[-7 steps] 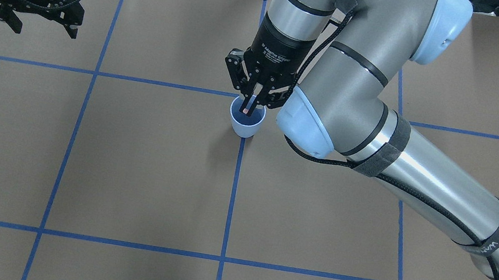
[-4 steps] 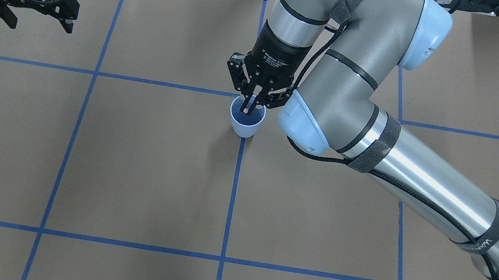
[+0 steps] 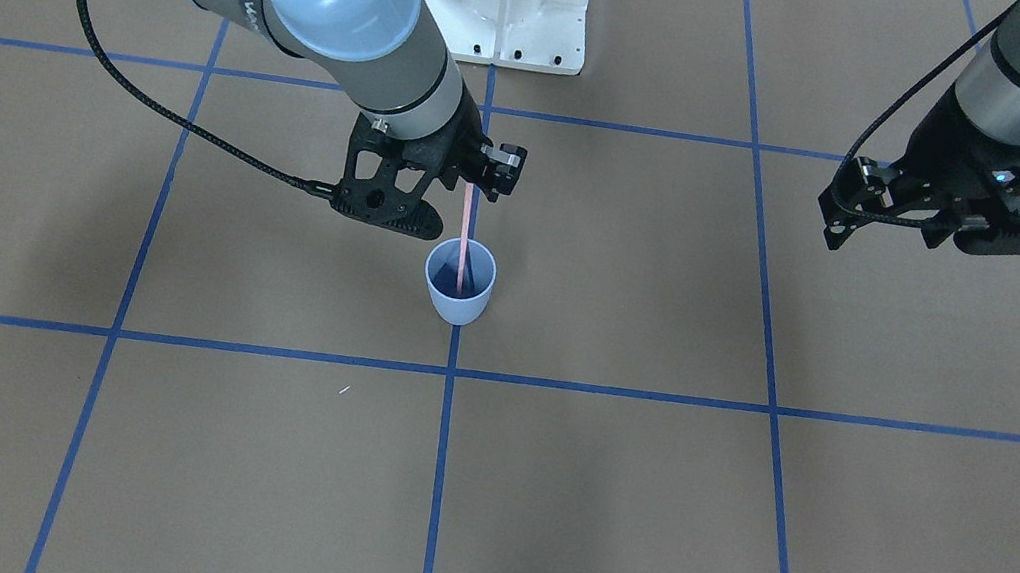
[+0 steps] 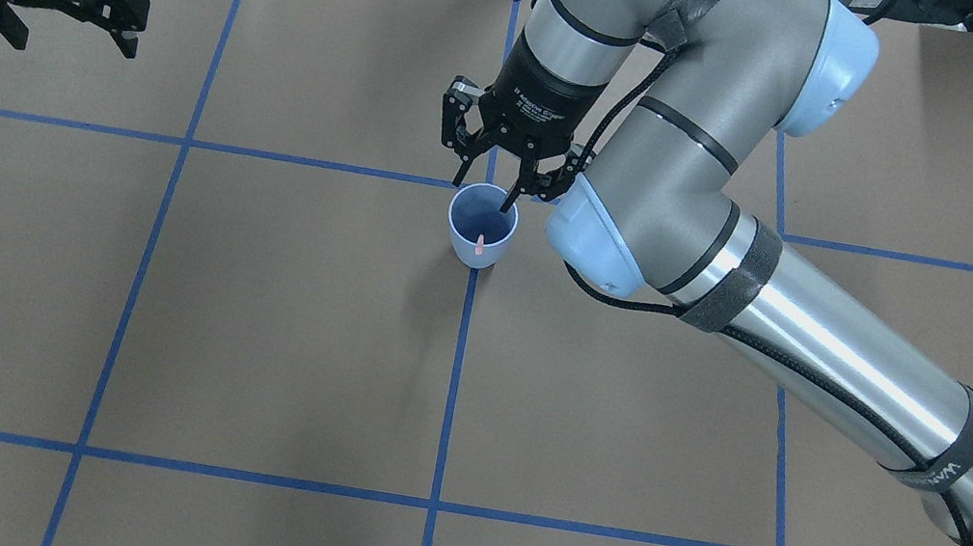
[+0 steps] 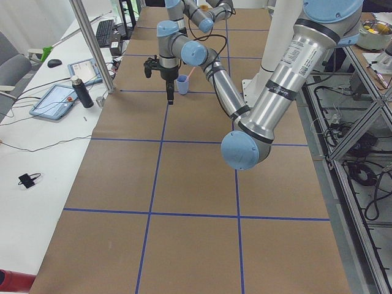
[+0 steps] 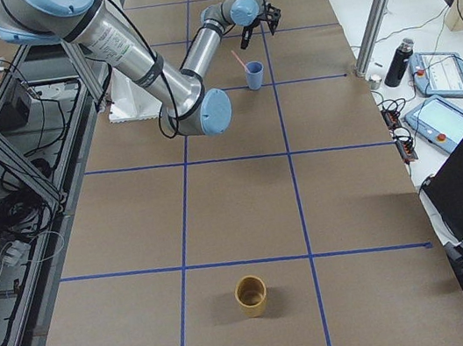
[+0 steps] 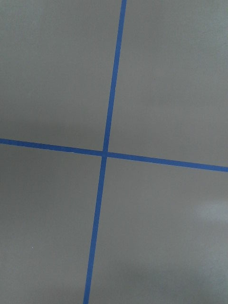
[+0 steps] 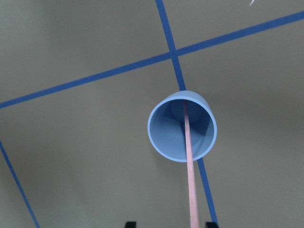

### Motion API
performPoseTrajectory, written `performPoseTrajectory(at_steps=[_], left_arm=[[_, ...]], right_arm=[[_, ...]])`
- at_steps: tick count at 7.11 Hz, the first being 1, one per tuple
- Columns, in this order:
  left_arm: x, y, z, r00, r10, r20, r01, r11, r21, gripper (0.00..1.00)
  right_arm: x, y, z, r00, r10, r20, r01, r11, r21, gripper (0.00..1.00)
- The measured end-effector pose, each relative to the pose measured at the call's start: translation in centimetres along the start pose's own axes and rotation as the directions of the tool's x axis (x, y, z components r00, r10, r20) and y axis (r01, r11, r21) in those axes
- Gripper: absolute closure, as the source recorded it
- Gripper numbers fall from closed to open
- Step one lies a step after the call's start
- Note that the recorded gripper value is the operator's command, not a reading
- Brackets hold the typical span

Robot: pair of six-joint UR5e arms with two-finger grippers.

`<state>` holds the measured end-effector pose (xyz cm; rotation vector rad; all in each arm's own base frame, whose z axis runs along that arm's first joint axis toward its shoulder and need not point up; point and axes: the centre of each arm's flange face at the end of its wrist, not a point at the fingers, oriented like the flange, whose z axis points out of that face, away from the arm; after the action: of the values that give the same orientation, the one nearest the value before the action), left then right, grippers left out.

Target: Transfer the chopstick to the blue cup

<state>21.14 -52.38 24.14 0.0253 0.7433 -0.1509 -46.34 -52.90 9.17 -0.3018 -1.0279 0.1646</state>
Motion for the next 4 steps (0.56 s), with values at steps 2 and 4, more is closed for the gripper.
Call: performPoseTrajectory(at_steps=[2, 4], left_arm=[[-1.1, -0.9, -1.0, 1.0, -0.018, -0.002, 0.018, 1.0, 0.019, 0.01], [-3.8, -1.9, -1.3, 1.0, 0.028, 0.01, -0.029, 0.999, 0.031, 0.01]], right_arm=[[1.9, -3.5, -4.1, 1.0, -0.004, 0.027, 0.002, 0.996, 0.086, 0.0], [10.9, -9.0, -8.6, 0.998, -0.066, -0.019, 0.069, 0.972, 0.223, 0.0]])
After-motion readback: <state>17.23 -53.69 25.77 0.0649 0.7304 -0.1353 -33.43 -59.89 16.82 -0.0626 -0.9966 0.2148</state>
